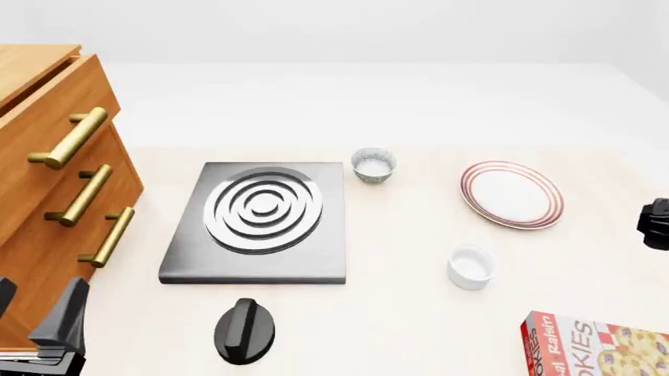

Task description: Pick the akita bowl next to the cookies box and place it on the plate.

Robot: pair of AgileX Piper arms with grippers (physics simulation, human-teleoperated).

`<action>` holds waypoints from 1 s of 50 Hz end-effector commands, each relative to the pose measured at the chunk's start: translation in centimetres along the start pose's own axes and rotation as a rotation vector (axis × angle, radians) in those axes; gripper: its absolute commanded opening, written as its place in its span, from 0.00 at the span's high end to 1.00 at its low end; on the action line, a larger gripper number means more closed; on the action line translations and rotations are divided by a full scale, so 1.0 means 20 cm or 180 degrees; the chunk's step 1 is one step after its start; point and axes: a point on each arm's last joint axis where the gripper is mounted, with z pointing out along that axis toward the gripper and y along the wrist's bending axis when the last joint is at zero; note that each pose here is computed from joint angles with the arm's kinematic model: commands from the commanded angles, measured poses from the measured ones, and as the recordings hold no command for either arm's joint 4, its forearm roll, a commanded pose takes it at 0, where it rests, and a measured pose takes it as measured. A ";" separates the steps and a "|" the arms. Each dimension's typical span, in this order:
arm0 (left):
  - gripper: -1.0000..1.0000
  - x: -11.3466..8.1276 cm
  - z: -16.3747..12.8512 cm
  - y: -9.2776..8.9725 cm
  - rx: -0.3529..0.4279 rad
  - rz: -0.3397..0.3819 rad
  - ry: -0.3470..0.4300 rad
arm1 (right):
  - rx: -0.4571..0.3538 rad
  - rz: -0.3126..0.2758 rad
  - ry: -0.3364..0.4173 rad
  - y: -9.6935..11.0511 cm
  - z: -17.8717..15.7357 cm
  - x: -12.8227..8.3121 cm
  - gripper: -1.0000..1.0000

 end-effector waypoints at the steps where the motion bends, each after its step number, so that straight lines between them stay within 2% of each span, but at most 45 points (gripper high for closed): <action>1: 0.00 0.00 0.00 0.00 0.0000 0.0000 0.0000 | 0.0184 0.0076 0.0175 -0.09 0.11 -0.08 0.00; 6: 0.00 0.00 0.00 0.00 0.0000 0.0000 0.0000 | 0.0267 0.0164 0.0260 -0.14 0.16 -0.12 0.00; 10: 0.00 0.00 0.00 0.00 0.0000 0.0000 0.0000 | 0.0434 0.0246 0.0376 -0.24 0.21 -0.16 0.00; 14: 0.00 0.00 0.00 0.00 0.0000 0.0000 0.0000 | 0.0487 0.0269 0.0406 -0.28 0.23 -0.19 0.00; 19: 0.00 0.00 0.00 0.00 0.0000 0.0000 0.0000 | 0.0671 0.0383 0.0500 -0.41 0.29 -0.23 0.00; 23: 0.00 0.00 0.00 0.00 0.0000 0.0000 0.0000 | 0.0736 0.0454 0.0493 -0.45 0.30 -0.27 0.00; 28: 0.00 0.00 0.00 0.00 0.0000 0.0000 0.0000 | 0.0811 0.0478 0.0537 -0.52 0.32 -0.28 0.00; 32: 0.00 0.00 0.00 0.00 0.0000 0.0000 0.0000 | 0.0918 0.0502 0.0621 -0.61 0.36 -0.27 0.00; 36: 0.00 0.00 0.00 0.00 0.0000 0.0000 0.0000 | 0.0977 0.0562 0.0660 -0.66 0.38 -0.28 0.00; 39: 0.00 0.00 0.00 0.00 0.0000 0.0000 0.0000 | 0.1024 0.0672 0.0686 -0.71 0.40 -0.28 0.00; 50: 0.00 0.00 0.00 0.00 0.0000 0.0000 0.0000 | 0.1172 0.0782 0.0809 -0.87 0.47 -0.27 0.00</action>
